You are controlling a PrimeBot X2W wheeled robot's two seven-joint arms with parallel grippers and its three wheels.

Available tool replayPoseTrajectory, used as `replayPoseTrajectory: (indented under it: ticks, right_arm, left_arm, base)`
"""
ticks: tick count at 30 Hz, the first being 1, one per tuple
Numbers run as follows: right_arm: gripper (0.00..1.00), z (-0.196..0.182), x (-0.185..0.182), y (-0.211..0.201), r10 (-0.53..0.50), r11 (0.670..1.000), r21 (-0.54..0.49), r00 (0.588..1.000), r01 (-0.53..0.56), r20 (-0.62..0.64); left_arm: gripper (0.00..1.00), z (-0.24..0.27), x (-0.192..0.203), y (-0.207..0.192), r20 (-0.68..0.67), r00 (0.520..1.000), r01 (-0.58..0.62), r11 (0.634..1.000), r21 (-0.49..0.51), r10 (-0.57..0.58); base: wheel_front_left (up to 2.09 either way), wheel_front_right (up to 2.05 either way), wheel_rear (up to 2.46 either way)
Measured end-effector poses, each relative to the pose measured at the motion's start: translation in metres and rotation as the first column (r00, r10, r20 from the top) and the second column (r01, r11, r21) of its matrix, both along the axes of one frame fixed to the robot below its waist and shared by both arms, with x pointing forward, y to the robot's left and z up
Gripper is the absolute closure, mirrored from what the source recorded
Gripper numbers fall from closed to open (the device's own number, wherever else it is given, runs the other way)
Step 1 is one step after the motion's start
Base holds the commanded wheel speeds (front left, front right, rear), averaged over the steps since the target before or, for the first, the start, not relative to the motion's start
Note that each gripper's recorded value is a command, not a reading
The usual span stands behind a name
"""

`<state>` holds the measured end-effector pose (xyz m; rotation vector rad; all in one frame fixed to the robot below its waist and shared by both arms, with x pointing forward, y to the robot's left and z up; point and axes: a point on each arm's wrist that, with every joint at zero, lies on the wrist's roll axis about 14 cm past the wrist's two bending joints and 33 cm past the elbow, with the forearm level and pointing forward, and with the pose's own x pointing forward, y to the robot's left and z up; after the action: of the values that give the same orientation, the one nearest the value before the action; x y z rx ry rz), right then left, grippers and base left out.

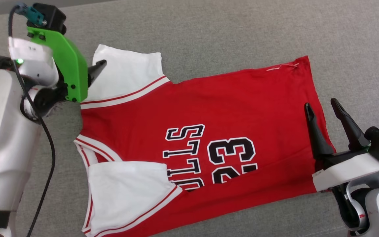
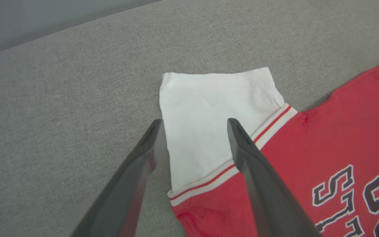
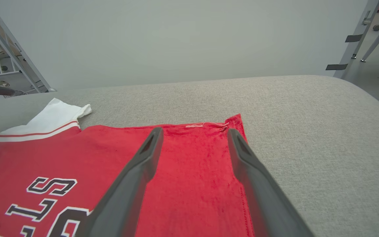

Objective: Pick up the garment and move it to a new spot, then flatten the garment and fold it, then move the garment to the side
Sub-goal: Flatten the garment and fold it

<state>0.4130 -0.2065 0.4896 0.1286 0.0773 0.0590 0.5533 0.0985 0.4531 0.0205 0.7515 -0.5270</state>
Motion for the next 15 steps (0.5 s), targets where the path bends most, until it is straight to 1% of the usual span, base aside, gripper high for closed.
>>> replayPoseTrajectory:
  ticks: [4,9,15]
  right_arm:
    - [0.00,-0.011,0.003,-0.003,-0.008,1.000,-0.004,1.000,0.008,-0.025]
    - [0.00,-0.022,0.006,-0.006,-0.022,1.000,0.007,0.998,0.022,-0.051]
    - [0.00,-0.035,0.004,-0.013,-0.045,0.999,0.000,0.995,0.045,-0.085]
  left_arm:
    - [0.00,-0.023,0.019,0.005,-0.075,0.997,-0.019,0.999,0.033,0.021]
    - [0.00,-0.045,0.038,0.003,-0.114,0.993,-0.039,0.999,0.035,0.043]
    - [0.00,-0.075,0.048,-0.003,-0.176,0.983,-0.045,0.998,0.050,0.053]
  base:
    - [0.00,0.00,0.00]
    - [0.00,0.00,0.00]
    - [0.00,0.00,0.00]
